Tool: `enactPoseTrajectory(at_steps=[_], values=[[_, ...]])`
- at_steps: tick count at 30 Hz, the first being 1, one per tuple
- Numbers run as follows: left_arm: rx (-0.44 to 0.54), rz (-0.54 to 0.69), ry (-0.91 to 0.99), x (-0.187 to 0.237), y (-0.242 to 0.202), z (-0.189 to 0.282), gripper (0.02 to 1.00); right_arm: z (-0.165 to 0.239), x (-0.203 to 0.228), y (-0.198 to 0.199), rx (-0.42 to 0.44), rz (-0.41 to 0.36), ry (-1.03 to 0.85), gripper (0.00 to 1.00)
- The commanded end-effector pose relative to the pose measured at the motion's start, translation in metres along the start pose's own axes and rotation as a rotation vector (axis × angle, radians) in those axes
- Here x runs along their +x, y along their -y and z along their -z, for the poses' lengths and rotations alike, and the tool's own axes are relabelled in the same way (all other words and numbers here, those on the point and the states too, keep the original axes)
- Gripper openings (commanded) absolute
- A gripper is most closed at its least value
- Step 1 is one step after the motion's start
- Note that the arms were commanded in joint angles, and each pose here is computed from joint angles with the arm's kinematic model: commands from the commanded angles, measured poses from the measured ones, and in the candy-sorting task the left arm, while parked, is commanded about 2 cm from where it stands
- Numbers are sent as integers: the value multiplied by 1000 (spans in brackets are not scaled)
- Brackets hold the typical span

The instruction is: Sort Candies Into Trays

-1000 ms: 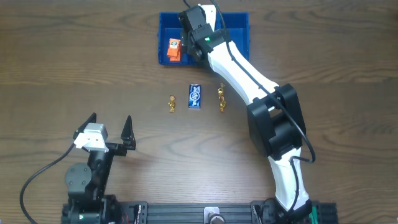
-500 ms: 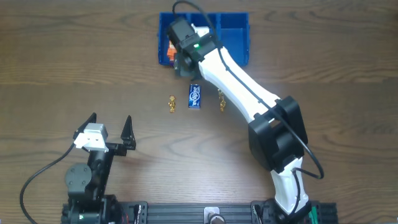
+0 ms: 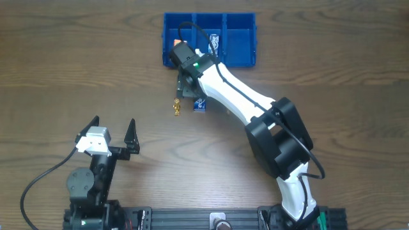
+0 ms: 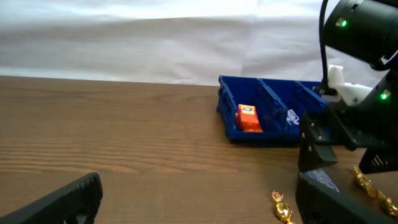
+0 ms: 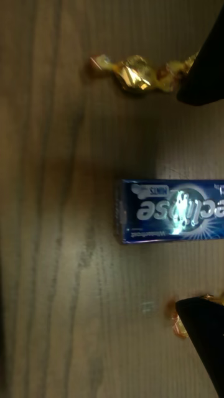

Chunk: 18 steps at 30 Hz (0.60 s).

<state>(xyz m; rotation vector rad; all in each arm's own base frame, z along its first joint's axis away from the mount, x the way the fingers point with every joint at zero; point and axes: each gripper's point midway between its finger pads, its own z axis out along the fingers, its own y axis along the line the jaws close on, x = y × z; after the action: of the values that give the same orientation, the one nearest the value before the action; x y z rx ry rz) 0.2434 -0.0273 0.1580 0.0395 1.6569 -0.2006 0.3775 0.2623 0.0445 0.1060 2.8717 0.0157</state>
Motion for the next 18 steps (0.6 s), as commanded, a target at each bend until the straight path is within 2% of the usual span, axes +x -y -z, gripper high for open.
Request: enactPoseTrajectory(at_steps=[1,7,10,13,15,18], values=[[19,14,-57,18,2,0,998,-18,14,-4,21,-6,-33,1000],[19,14,-58,18,2,0,998,-34,21,-2,42,-1,-59,956],[19,14,-57,18,2,0,998,-38,21,-2,44,-5,-61,897],[19,14,-58,18,2,0,998,-38,19,-3,38,-6,-56,776],[19,14,-57,18,2,0,998,-38,18,-4,36,-8,-53,619],[19,13,-57,18,2,0,998,-38,19,-4,37,-7,-53,476]])
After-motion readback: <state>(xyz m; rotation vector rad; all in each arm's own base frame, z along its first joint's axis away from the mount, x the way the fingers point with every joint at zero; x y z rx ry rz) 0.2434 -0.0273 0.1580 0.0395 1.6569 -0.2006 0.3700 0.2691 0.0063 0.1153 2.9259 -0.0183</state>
